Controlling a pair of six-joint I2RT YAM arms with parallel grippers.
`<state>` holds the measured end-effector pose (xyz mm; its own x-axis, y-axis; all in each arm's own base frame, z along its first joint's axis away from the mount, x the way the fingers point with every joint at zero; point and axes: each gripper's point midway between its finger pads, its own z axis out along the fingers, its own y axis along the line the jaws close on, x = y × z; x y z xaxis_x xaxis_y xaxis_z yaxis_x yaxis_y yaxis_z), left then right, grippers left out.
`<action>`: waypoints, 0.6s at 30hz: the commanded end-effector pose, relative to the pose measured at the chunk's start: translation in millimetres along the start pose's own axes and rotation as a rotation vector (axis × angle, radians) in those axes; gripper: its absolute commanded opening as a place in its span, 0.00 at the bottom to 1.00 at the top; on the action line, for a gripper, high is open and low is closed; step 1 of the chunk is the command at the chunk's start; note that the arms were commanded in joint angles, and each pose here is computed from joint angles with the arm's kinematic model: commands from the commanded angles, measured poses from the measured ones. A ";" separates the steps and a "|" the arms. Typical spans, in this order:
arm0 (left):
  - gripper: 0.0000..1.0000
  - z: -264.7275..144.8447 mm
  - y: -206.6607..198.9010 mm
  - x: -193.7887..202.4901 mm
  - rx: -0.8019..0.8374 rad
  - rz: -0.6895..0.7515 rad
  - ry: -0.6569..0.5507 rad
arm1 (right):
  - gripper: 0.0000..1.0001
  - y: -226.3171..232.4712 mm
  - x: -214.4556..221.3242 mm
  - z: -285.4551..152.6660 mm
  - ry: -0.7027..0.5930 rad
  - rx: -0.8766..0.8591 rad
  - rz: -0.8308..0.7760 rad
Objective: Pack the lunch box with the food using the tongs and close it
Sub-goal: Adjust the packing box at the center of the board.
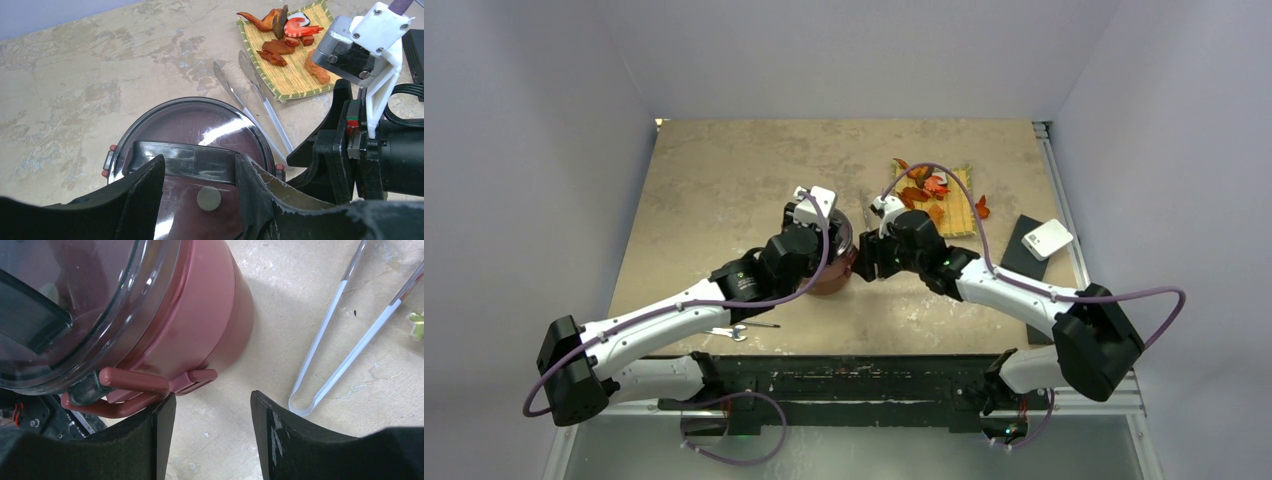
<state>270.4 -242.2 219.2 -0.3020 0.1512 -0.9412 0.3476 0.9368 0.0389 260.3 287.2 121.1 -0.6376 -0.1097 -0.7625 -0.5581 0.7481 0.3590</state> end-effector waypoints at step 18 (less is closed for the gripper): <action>0.48 -12.6 -3.6 143.5 0.069 0.130 0.462 | 0.48 51.3 -87.0 10.7 -0.183 -0.140 0.043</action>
<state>273.3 -255.5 219.0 -0.2976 0.1177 -0.9474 0.3758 0.9267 -0.0029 273.7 302.1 124.1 -0.6772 -0.0917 -0.7301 -0.5218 0.7594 0.3886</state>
